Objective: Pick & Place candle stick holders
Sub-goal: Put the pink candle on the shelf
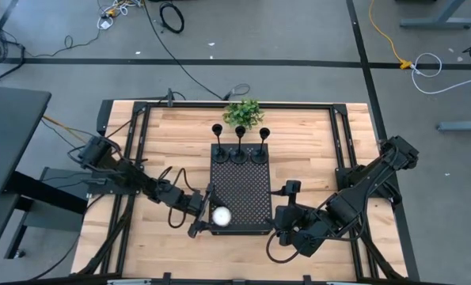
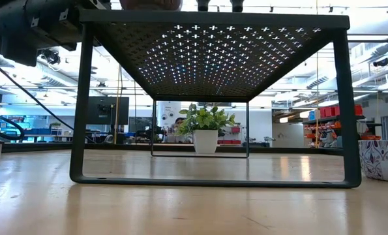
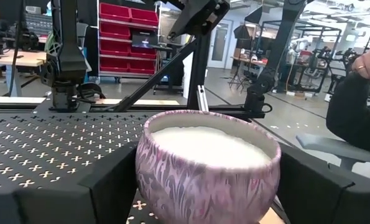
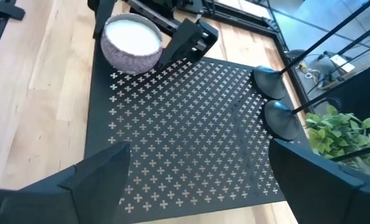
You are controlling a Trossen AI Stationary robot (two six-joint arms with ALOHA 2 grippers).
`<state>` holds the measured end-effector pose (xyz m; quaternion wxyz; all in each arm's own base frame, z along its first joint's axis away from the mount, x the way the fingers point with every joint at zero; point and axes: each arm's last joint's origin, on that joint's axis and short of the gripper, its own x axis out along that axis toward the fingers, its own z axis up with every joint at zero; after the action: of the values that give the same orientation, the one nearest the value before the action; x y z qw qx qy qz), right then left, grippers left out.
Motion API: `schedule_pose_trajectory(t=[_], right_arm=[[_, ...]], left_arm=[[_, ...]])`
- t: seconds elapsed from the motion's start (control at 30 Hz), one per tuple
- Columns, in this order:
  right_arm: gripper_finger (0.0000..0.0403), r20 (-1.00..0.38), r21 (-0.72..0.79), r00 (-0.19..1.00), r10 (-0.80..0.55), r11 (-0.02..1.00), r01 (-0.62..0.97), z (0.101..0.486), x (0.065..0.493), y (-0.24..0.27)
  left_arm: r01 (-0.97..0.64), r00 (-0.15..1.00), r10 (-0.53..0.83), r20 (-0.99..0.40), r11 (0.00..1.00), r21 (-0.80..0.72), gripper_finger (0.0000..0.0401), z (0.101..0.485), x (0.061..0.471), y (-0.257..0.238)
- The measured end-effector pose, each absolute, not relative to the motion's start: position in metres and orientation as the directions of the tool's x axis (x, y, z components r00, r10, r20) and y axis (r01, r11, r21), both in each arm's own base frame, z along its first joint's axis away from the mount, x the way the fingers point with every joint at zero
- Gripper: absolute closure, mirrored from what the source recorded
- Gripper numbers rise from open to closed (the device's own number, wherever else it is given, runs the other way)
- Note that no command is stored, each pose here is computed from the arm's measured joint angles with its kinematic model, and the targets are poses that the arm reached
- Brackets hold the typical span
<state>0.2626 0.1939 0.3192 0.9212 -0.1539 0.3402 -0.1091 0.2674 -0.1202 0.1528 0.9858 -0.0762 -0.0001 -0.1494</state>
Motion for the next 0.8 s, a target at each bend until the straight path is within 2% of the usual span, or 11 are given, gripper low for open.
schedule_pose_trajectory(t=[0.63,0.73,0.8], right_arm=[[0.0025,-0.660,-0.313,0.707,-0.254,0.948,0.048,0.316,0.260,0.194],[0.0025,-0.713,-0.285,0.665,-0.222,0.958,0.014,0.313,0.257,0.193],[0.0025,-0.732,-0.272,0.637,-0.241,0.961,0.052,0.311,0.254,0.190]], left_arm=[[0.272,0.961,-0.275,-0.005,0.953,-0.137,0.0072,0.166,0.260,-0.118],[0.249,0.967,-0.253,-0.018,0.959,-0.135,0.0072,0.169,0.259,-0.117],[0.248,0.967,-0.252,-0.016,0.960,-0.133,0.0071,0.171,0.258,-0.116]])
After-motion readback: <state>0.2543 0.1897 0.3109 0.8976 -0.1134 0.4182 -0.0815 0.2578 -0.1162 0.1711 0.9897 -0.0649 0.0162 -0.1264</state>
